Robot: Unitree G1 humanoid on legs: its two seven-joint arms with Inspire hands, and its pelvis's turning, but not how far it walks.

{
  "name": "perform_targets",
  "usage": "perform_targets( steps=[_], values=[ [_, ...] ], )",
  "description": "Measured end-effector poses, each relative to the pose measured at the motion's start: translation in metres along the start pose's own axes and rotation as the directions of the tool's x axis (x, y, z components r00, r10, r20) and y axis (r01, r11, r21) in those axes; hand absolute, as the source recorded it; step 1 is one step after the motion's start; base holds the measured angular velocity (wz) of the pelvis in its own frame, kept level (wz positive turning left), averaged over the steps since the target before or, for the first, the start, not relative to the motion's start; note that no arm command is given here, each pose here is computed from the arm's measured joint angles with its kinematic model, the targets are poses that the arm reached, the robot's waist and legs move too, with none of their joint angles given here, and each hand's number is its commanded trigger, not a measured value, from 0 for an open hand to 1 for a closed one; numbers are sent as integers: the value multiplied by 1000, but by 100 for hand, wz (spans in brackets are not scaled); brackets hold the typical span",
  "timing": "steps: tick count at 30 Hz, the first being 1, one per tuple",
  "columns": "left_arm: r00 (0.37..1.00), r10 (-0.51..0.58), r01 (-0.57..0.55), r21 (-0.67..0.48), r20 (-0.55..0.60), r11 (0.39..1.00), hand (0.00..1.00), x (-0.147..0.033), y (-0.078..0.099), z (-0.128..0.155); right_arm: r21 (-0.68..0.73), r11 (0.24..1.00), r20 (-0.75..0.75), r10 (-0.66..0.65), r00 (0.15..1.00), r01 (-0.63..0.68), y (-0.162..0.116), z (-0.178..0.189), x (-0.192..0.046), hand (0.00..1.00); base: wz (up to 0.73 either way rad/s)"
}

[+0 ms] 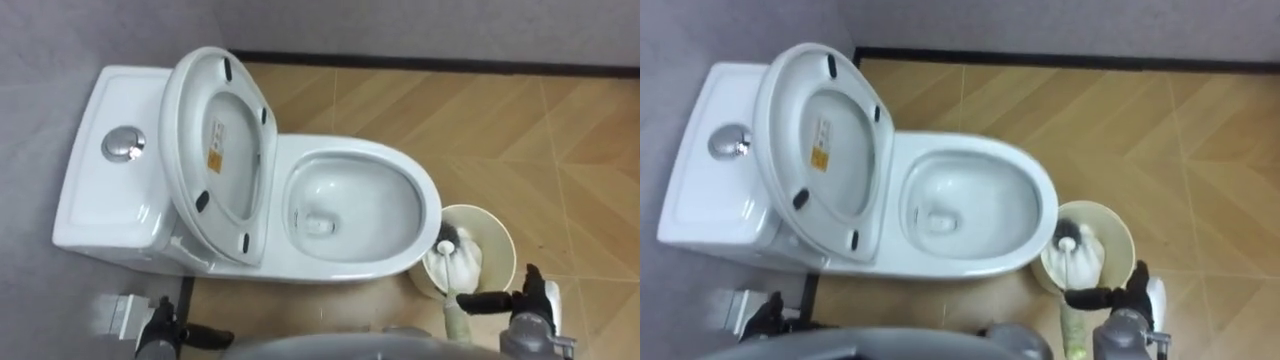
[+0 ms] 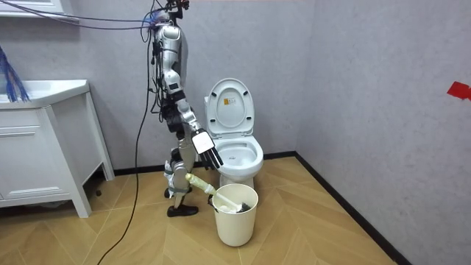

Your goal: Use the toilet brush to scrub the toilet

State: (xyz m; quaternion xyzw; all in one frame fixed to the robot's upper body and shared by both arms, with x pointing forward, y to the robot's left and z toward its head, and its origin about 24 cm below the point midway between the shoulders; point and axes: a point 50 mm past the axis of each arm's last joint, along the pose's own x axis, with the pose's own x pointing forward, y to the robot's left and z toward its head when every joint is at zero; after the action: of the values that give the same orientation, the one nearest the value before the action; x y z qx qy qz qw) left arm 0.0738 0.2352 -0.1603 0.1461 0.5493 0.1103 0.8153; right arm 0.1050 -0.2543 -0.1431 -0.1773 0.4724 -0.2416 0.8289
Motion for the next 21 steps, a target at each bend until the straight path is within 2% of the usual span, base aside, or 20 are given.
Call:
perform_targets(
  steps=[6, 13, 21],
  values=[
    [997, -21, 19, 27, 75, 999, 0, 6, -7, 33, -11, 999, -5, 31, 1000, -31, 10, 23, 8, 0, 23],
    [970, -49, 30, 86, 236, 996, 0, 7, -17, 93, 20, 997, 23, 76, 997, -76, 16, 53, 14, 0, 16],
    [922, -48, 24, 67, 385, 997, 0, -1, -20, 137, 103, 990, 28, 96, 995, -98, -6, 83, 27, 0, 3]
  ],
)
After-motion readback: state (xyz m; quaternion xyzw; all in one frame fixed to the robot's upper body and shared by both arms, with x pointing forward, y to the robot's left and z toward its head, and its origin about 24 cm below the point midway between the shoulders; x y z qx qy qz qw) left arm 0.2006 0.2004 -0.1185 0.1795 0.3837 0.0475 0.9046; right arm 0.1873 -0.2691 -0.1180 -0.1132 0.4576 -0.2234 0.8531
